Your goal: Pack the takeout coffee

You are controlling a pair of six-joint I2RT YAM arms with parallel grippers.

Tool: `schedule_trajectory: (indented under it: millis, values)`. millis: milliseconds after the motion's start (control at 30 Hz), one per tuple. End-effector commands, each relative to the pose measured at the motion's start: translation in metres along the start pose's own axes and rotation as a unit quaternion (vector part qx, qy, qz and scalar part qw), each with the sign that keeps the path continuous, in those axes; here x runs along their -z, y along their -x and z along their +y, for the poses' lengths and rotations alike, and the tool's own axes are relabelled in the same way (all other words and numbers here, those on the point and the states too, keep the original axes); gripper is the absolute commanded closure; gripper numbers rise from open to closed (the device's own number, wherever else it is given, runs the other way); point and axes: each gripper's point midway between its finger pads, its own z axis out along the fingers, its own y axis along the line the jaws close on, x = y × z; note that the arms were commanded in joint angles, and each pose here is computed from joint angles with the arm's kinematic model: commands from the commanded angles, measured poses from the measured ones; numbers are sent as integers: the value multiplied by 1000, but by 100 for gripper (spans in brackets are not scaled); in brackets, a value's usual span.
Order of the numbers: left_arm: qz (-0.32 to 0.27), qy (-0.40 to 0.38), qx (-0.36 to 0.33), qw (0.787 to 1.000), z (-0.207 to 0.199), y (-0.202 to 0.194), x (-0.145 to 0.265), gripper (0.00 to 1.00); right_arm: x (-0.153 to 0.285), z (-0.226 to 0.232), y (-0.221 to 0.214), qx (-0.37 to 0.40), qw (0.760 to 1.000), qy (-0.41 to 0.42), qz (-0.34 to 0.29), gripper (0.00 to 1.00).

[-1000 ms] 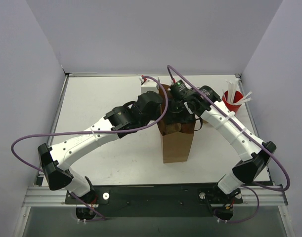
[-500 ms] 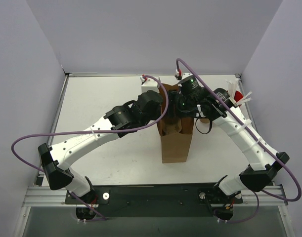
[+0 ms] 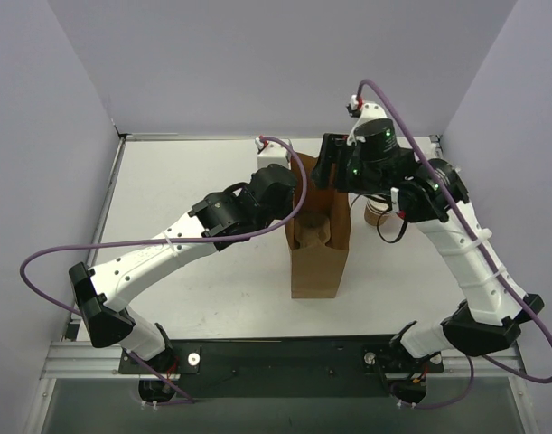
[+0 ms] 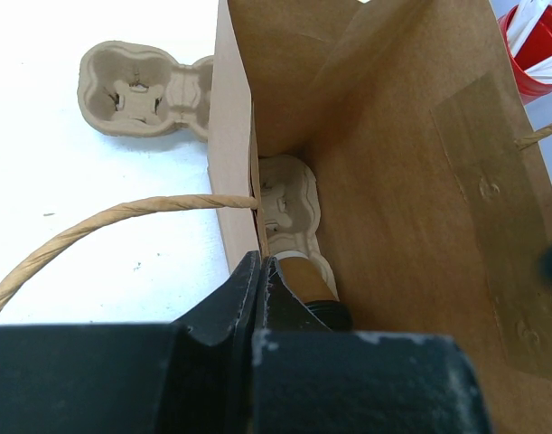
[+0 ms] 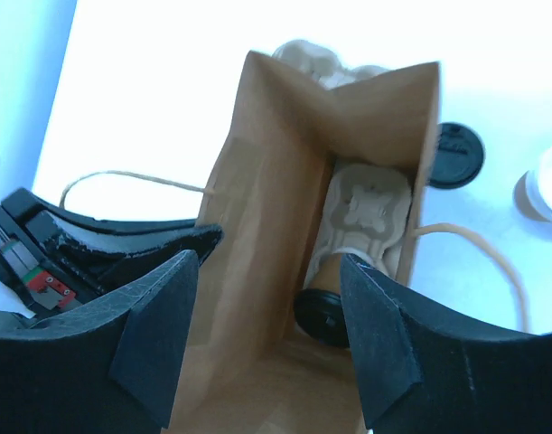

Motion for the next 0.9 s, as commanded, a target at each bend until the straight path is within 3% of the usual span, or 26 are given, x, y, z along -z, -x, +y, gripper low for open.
schedule_trajectory:
  millis: [0, 133, 300, 567, 867]
  values:
    - [-28, -18, 20, 999, -7, 25, 9, 100, 39, -22, 47, -32, 994, -30, -97, 40]
    - [-29, -22, 21, 999, -8, 25, 9, 98, 54, -51, 62, -60, 986, -79, -137, 39]
    - [-43, -37, 22, 998, -12, 34, 11, 85, 59, -95, 61, -92, 973, -151, -146, 35]
    - [-57, -52, 24, 997, -20, 46, 6, 66, 34, -149, 6, -147, 964, -215, -60, 35]
    - [-78, -58, 31, 995, -19, 59, 8, 57, 17, -200, -42, -190, 942, -275, 0, 36]
